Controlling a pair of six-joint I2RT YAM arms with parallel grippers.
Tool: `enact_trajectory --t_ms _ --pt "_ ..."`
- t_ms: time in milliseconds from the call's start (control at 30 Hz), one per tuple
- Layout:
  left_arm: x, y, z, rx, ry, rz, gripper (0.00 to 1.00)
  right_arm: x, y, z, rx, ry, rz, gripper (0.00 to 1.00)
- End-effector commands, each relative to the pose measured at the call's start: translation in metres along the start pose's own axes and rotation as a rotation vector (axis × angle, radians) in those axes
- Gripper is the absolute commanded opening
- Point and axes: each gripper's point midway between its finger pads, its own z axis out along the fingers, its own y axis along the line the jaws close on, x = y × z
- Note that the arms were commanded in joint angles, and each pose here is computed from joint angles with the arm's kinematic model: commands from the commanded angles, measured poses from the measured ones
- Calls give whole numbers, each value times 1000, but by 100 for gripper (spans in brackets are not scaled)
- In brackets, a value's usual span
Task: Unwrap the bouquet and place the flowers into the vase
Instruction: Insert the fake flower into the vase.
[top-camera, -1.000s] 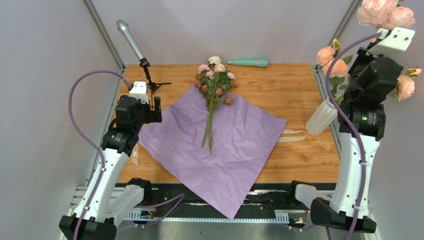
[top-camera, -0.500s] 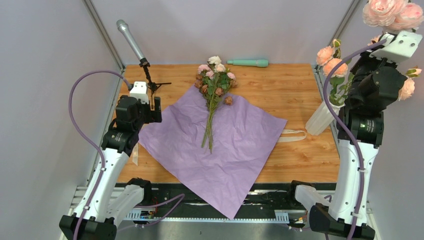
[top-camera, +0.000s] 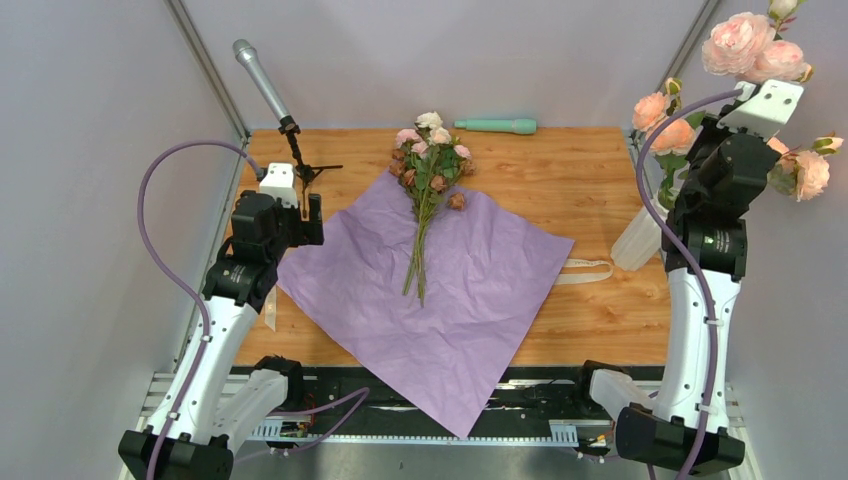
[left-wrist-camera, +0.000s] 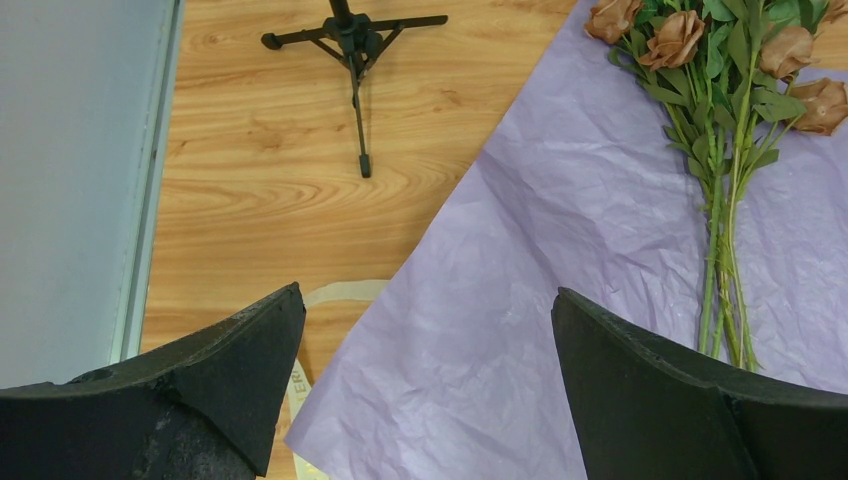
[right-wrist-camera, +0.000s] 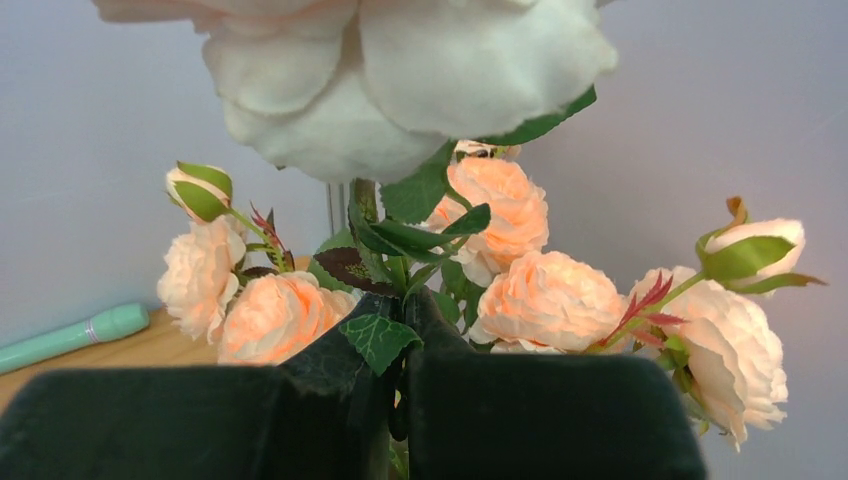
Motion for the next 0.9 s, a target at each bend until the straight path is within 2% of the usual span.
enact_trajectory --t_ms 0,867 --pt "-2 1 0 -4 -11 16 100 4 -10 0 50 -23 44 0" --pt "4 -5 6 18 4 13 100 145 -19 4 159 184 38 0"
